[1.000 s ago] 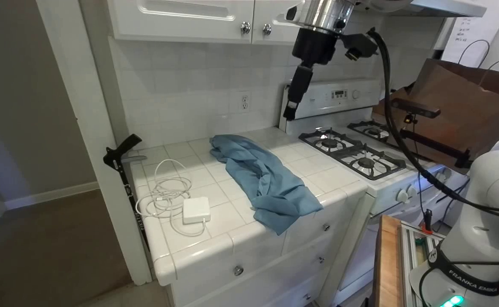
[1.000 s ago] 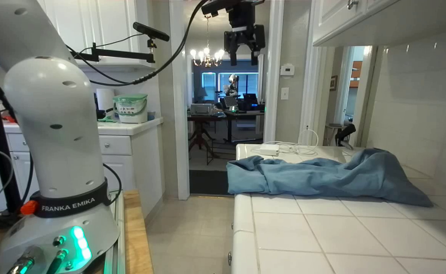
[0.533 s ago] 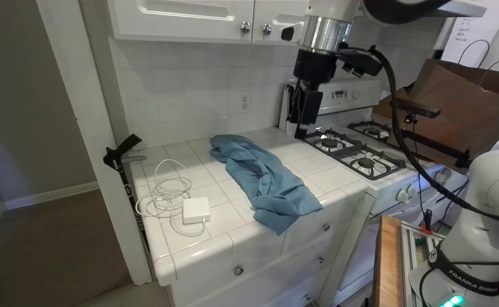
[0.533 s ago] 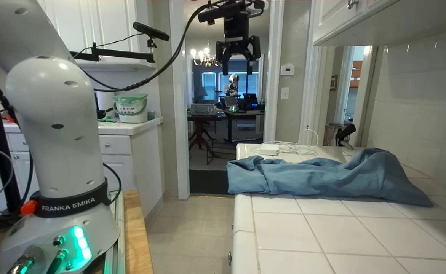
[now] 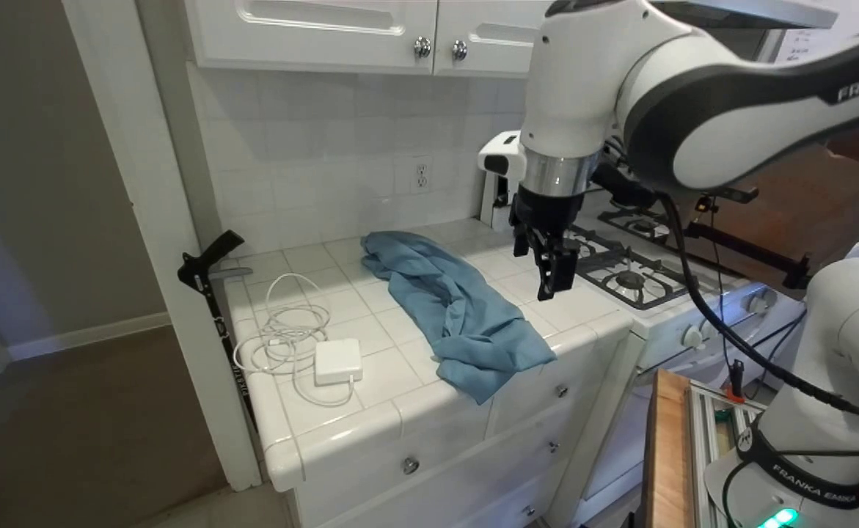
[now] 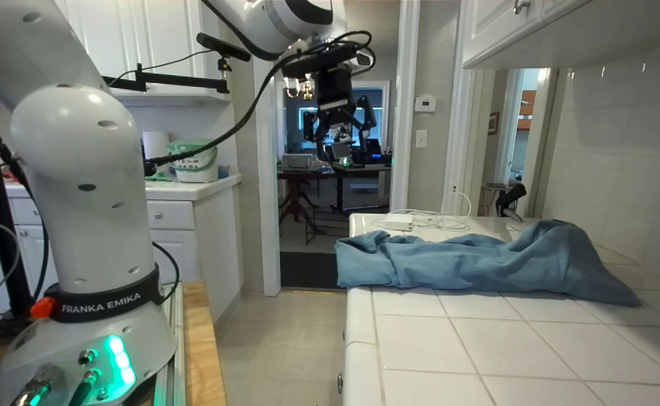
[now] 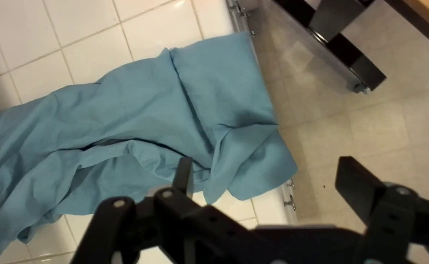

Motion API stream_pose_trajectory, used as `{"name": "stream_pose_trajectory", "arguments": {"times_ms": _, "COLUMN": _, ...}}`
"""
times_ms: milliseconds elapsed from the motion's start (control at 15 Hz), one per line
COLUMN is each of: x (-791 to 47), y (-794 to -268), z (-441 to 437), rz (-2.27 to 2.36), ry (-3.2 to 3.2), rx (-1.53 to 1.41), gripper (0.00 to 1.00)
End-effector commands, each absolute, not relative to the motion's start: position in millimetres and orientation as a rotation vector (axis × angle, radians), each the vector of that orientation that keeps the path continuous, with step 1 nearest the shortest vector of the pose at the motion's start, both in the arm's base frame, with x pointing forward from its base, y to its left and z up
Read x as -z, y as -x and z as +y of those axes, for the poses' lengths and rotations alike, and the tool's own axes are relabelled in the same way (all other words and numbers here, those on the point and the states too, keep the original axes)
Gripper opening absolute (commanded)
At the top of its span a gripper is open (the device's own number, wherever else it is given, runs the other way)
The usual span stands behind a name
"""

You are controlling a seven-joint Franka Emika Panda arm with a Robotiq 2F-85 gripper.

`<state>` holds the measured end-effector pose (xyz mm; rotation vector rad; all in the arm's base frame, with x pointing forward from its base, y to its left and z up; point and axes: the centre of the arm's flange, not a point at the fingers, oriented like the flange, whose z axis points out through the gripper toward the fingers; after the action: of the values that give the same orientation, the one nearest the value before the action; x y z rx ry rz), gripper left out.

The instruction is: Fold the blue cloth in half from bottom to top.

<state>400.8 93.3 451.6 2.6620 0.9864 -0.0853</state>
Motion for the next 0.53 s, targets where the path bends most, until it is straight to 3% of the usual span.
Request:
{"name": "stream_pose_trajectory", "arguments": {"times_ms": 0, "x": -410, "y": -389, "z": 89, "rz": 1.033, "ry": -2.486, "rx": 0.001, "gripper": 1.0}}
{"name": "stream_pose_trajectory", "arguments": {"times_ms": 467, "x": -394, "y": -386, "z": 88, "rz": 1.033, "ry": -2.51, "rx": -0.044, "gripper": 1.0}}
